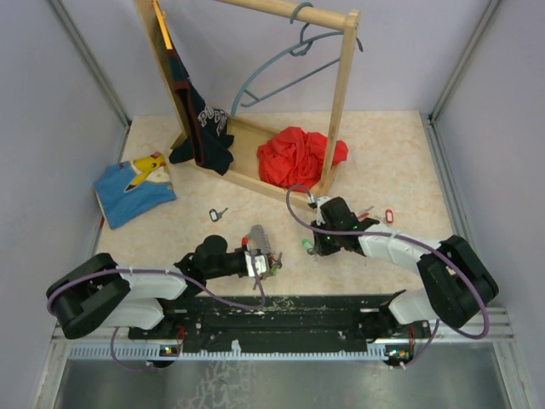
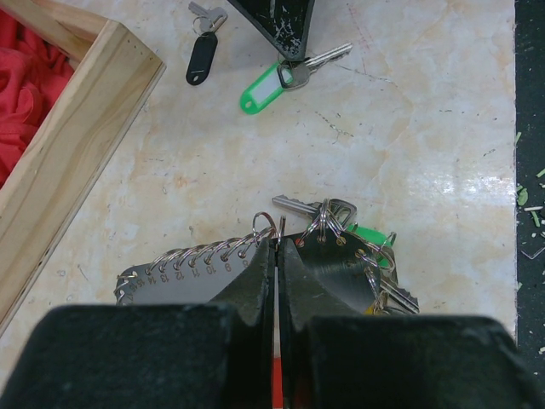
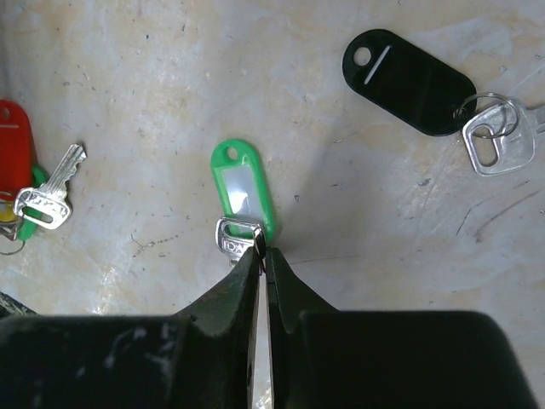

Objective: Put the keys on the keyring

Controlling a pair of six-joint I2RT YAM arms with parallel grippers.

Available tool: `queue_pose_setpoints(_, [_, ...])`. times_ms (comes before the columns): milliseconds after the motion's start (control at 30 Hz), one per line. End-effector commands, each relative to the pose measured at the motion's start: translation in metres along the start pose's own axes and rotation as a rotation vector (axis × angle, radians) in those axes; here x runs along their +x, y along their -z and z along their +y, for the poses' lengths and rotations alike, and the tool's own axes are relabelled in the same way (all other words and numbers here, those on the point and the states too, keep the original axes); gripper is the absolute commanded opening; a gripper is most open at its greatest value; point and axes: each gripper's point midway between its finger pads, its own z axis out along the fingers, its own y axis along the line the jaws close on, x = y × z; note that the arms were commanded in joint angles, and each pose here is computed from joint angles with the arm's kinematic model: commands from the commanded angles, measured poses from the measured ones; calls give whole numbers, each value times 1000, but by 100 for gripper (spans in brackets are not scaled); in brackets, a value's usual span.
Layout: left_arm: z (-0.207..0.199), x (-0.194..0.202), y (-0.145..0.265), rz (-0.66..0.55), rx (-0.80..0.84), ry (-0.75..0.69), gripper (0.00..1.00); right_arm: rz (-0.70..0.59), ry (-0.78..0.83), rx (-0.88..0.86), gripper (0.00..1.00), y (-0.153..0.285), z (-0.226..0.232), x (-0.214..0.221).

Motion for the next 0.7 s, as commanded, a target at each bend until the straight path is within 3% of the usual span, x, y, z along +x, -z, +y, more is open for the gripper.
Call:
queue_pose_setpoints(0, [4, -12, -5, -29, 0, -10, 0, -66, 10, 28, 3, 11, 7, -29])
queue_pose_setpoints(200, [5, -12, -6, -29, 0, -10, 0, -30, 22, 95, 0, 26, 2, -36])
queue_pose_setpoints(433, [5, -12, -5, -29, 0, -11, 0, 99, 17, 268, 0, 58, -18, -31])
queue_pose_setpoints(667, [5, -12, -5, -29, -1, -10, 0, 190, 81, 330, 0, 79, -19, -36])
